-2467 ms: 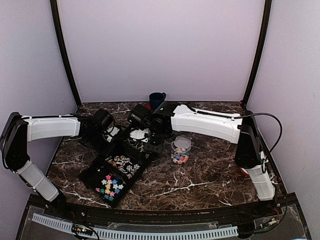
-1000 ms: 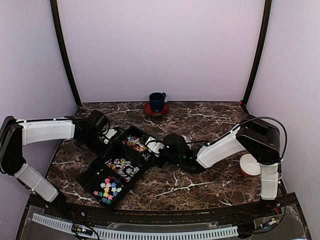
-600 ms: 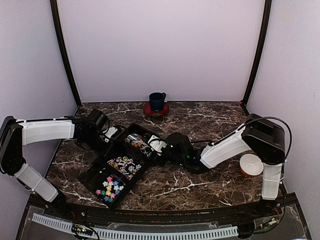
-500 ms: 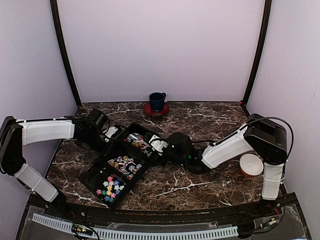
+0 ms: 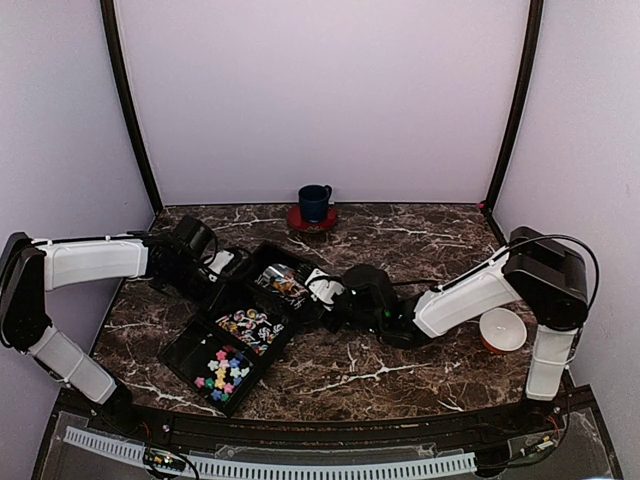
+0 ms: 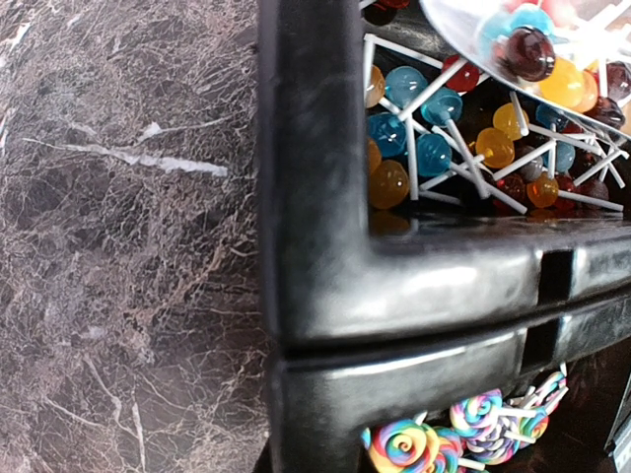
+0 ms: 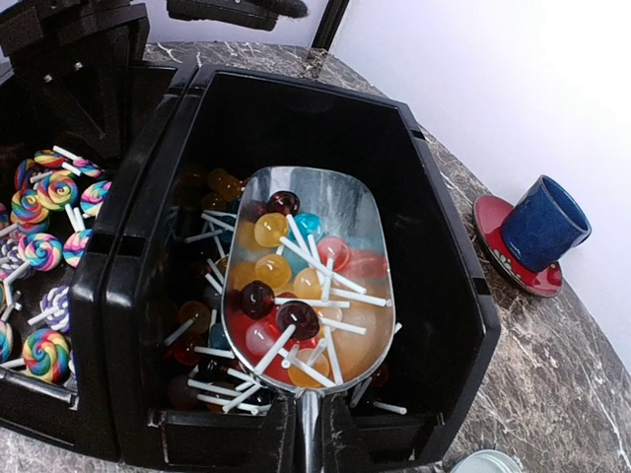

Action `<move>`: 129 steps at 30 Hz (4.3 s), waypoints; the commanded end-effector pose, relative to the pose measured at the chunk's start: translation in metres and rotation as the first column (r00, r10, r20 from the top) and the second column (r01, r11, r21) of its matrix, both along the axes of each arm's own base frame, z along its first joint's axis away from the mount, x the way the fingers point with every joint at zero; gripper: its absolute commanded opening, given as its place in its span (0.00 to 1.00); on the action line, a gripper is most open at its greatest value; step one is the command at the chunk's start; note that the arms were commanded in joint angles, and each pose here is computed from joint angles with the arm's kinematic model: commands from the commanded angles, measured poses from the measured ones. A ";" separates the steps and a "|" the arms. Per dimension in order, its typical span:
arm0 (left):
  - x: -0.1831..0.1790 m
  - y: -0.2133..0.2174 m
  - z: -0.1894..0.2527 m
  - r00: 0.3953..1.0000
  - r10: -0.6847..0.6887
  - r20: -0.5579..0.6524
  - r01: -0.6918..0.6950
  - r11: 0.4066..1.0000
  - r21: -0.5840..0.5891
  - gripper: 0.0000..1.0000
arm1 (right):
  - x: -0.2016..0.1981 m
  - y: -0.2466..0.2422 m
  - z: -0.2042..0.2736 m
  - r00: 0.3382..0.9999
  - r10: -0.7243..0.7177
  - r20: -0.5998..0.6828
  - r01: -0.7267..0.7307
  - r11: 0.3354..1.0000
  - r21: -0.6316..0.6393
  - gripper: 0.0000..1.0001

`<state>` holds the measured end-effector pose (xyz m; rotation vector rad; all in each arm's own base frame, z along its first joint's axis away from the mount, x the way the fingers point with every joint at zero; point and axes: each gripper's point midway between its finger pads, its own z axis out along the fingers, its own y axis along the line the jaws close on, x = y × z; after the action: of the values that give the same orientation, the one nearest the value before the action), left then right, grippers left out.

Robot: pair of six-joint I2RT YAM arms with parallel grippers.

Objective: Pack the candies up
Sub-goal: Scoop the fake candies from the storage box, then place the fake candies in the packing bottle.

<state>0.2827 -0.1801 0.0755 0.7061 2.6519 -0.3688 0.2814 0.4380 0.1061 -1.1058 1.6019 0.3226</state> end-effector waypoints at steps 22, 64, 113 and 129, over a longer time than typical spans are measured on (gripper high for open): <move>0.025 -0.027 0.061 0.990 0.008 0.144 0.020 0.981 -0.194 0.00 | -0.007 -0.024 0.039 0.999 -0.024 0.033 0.024 1.000 0.002 0.00; 0.026 -0.025 0.061 0.989 0.012 0.146 0.016 0.982 -0.187 0.00 | -0.030 -0.134 0.123 0.974 -0.209 0.085 0.212 0.977 -0.024 0.00; 0.028 -0.021 0.059 0.990 0.024 0.139 0.002 0.983 -0.186 0.00 | -0.073 -0.203 0.080 0.941 -0.305 -0.149 0.194 0.842 -0.503 0.00; 0.028 -0.021 0.062 0.989 0.025 0.145 0.003 0.982 -0.191 0.00 | -0.081 -0.208 0.088 0.940 -0.321 -0.113 0.189 0.768 -0.612 0.00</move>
<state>0.2923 -0.1824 0.0857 0.6622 2.6104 -0.4209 0.2003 0.2333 0.1849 -1.3358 2.0994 -0.2361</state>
